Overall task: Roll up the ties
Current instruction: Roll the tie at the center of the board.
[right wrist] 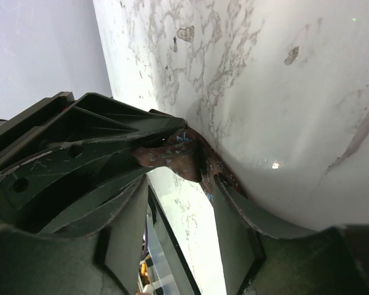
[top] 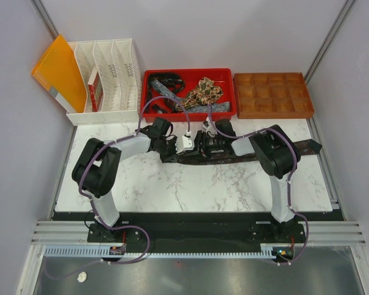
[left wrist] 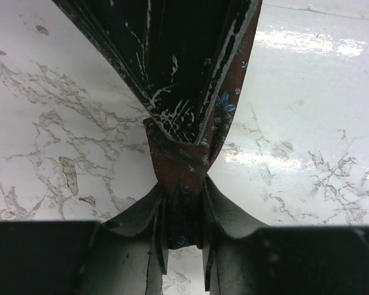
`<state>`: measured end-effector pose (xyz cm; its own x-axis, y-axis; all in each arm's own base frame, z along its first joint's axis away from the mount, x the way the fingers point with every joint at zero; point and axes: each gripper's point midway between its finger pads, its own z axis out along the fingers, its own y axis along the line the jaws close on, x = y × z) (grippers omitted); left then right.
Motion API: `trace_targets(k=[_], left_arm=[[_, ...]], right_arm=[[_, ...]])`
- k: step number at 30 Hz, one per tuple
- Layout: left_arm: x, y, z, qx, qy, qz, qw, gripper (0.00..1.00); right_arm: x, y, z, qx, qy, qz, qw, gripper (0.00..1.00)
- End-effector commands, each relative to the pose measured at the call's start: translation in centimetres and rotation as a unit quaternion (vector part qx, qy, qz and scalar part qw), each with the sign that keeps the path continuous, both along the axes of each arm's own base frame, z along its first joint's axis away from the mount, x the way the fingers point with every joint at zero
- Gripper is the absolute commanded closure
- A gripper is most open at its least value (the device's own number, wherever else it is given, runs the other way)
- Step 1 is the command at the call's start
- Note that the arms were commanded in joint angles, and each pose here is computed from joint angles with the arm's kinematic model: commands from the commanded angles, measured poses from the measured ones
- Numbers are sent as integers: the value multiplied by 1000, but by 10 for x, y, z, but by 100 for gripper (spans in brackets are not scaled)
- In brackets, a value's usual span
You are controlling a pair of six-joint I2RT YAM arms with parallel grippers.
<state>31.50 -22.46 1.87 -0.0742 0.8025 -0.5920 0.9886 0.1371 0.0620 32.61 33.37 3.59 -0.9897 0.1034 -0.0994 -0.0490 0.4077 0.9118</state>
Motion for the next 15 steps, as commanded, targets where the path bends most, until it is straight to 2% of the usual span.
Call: trace_targets(k=[1, 8, 11, 12, 15], left_arm=[[4, 2, -5, 15, -9, -17, 1000, 71], [2, 3, -7, 16, -7, -22, 1000, 71], [2, 3, -8, 17, -6, -23, 1000, 70], [3, 2, -7, 16, -7, -23, 1000, 70], [2, 2, -7, 16, -6, -22, 1000, 70]], right_arm=[[2, 13, 3, -9, -12, -2, 1000, 42], [4, 34, 2, -1, -23, -11, 1000, 41], [1, 41, 0, -7, -19, -8, 1000, 44], [0, 41, -1, -10, -20, -8, 1000, 47], [-5, 37, -9, -27, -11, -5, 1000, 69]])
